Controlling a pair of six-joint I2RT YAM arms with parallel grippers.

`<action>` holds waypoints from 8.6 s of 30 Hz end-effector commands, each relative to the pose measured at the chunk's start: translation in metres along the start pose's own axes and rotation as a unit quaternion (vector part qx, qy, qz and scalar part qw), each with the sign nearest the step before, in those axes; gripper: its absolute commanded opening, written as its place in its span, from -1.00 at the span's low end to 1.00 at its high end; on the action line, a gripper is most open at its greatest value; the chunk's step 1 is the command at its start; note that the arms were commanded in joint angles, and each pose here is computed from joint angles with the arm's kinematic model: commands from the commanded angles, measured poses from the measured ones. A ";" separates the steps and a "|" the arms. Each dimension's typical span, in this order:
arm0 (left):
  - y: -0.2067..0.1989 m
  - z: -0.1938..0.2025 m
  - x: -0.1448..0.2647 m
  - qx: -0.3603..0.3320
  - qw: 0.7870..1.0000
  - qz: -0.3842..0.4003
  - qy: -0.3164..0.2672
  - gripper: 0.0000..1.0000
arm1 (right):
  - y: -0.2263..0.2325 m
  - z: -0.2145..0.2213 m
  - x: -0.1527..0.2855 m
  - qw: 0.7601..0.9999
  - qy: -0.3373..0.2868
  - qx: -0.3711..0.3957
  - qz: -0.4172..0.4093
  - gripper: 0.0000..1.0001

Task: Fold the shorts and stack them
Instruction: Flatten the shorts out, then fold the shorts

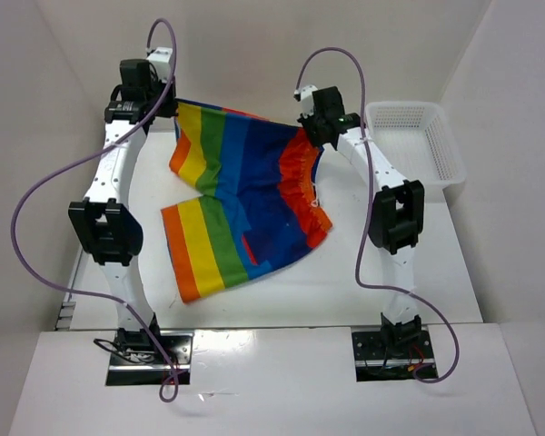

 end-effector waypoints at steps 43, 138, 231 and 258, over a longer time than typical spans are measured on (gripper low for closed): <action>-0.080 0.215 0.238 -0.035 0.938 0.096 0.331 0.19 | 0.079 0.053 0.232 0.924 -0.189 0.322 -0.087 0.78; -0.122 0.248 -0.006 -0.046 0.944 0.135 0.299 0.34 | -0.027 0.073 0.107 0.987 0.095 -0.017 0.127 -1.00; -0.112 0.212 -0.040 -0.006 0.943 0.171 0.285 0.70 | 0.231 0.121 0.122 0.954 0.049 0.188 -0.228 0.35; -0.134 0.281 0.047 -0.031 0.900 0.176 0.398 0.86 | 0.078 0.026 -0.066 0.975 -0.037 -0.177 -0.129 0.53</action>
Point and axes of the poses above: each gripper's point midway between its finger pads, its own x axis back along the fingers, its own y axis along the line the jaws close on, z = x × y, the point moved 5 cm from there along x, back along the fingers, and after that the axes turned 7 degrees about x, right-handed, at the moved point
